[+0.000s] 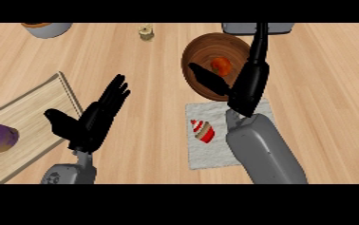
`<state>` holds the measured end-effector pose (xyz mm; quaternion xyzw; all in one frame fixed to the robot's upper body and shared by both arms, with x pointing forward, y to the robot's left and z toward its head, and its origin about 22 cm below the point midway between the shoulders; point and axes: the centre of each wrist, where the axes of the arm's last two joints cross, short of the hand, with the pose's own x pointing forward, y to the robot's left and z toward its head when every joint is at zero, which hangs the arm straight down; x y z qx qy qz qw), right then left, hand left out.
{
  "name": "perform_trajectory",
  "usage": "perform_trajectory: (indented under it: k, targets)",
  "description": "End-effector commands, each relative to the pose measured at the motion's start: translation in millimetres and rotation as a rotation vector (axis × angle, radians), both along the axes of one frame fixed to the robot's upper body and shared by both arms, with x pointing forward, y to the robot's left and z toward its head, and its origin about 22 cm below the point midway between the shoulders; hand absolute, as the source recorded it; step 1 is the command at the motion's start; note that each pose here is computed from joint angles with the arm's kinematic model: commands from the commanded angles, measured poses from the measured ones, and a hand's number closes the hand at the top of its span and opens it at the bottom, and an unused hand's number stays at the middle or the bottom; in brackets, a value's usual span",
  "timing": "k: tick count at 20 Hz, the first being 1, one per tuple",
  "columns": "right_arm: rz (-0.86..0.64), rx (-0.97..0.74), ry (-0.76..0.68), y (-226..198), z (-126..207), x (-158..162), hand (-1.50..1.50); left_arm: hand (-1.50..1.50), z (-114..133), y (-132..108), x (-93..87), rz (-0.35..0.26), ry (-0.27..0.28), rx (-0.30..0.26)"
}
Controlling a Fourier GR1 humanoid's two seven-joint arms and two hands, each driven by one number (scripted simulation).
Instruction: Pick the tomato from the placemat and place it in the bowl
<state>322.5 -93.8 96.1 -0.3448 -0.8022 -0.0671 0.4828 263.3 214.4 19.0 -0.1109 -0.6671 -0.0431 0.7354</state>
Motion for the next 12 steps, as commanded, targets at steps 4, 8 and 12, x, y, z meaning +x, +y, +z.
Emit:
perform_trajectory:
  k: [4, 8, 12]
  targets:
    - [0.112, 0.022, -0.046, 27.8, -39.9, -113.8, 1.5, 0.0, 3.2, 6.0, -1.0, 0.024, 0.006, 0.013]
    - [0.137, 0.019, -0.024, 38.5, -61.4, -182.1, 1.5, 0.0, -3.1, 2.9, -5.7, 0.037, 0.014, -0.002]
    - [0.157, 0.031, 0.071, 57.3, -85.4, -250.9, 1.5, 0.0, -6.9, 8.4, -9.8, 0.038, 0.024, 0.015]
